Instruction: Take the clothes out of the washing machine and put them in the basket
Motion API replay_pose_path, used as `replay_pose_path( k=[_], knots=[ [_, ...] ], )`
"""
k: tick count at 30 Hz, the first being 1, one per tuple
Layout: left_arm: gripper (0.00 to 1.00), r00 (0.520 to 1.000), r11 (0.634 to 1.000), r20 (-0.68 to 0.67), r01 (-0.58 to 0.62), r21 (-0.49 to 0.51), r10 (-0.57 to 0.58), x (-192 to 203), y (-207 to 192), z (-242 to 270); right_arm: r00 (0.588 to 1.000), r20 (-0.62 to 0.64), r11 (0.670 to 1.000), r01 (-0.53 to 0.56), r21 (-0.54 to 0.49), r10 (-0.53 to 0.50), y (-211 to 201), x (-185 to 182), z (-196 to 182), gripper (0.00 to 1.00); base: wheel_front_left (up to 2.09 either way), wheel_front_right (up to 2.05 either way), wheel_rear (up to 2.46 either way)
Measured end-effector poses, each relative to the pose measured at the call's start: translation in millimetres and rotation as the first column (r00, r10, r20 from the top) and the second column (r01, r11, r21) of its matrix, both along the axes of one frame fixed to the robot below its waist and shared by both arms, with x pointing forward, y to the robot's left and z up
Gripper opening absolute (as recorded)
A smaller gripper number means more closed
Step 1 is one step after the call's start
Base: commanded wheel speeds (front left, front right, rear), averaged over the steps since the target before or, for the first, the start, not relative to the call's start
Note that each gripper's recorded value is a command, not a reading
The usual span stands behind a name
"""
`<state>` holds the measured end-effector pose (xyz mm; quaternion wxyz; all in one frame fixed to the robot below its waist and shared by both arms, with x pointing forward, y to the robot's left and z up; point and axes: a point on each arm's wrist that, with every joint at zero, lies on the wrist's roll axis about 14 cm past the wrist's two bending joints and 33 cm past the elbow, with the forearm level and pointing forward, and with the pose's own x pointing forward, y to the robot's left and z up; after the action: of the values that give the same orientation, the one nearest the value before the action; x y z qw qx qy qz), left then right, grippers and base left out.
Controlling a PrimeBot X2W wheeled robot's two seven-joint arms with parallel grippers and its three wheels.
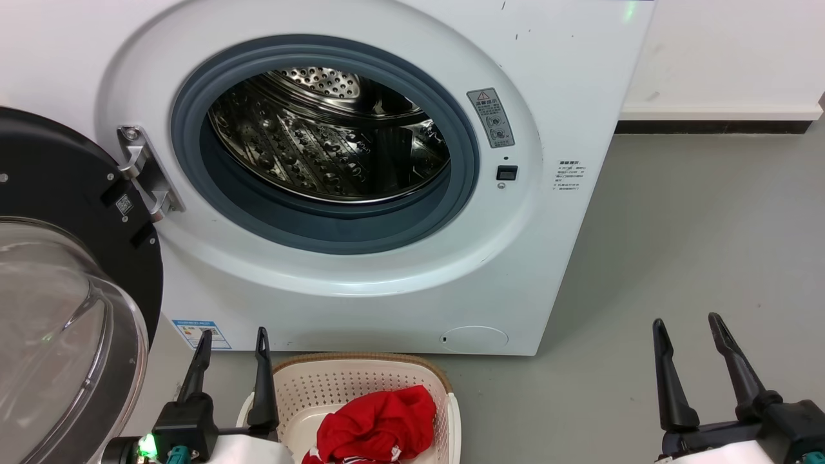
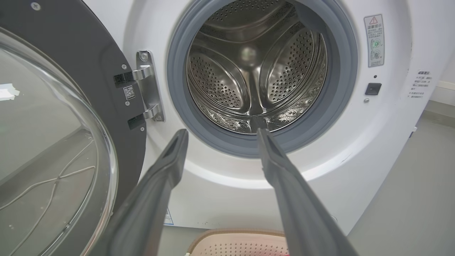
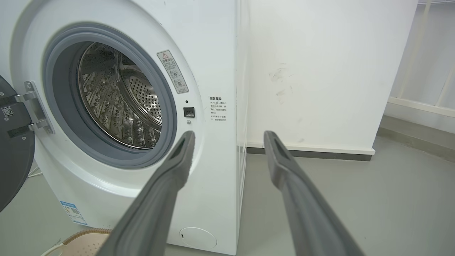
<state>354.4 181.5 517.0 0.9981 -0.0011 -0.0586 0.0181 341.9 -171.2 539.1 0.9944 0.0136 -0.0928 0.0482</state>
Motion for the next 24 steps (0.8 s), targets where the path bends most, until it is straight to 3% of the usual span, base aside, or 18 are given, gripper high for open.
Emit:
replay_pose_path(
  k=[1,2,8,15,24],
  knots=[
    [1.00,1.000,1.000,-0.001,0.001,0.002,-0.001,0.2,-0.2,-0.2,1.000,0.000,1.000,0.001,0.001,-0.001,-0.4,-0.1,-0.1,1.00,0.00,0.00,0.00],
    [0.00,1.000,1.000,-0.004,0.001,0.002,-0.001,0.1,-0.3,-1.2,1.000,-0.003,1.000,0.002,0.002,-0.002,-0.5,-0.2,-0.8,0.00,0.00,0.00,0.00],
    [0.00,0.996,1.000,-0.086,-0.003,-0.013,0.002,-6.0,0.2,-25.4,0.998,-0.067,1.000,0.005,0.019,-0.003,-0.9,-3.0,-20.1,0.00,0.00,0.00,0.00],
    [0.00,0.991,0.987,-0.133,-0.031,-0.157,0.010,-5.8,6.2,-34.8,0.994,-0.105,0.986,0.025,0.163,-0.008,-5.9,-2.4,-27.3,0.00,0.00,0.00,0.00],
    [0.00,0.987,0.944,-0.160,-0.063,-0.324,0.011,-2.7,11.7,-38.9,0.991,-0.135,0.944,0.047,0.327,-0.003,-11.4,3.5,-31.0,0.00,0.00,0.00,0.00]
  ],
)
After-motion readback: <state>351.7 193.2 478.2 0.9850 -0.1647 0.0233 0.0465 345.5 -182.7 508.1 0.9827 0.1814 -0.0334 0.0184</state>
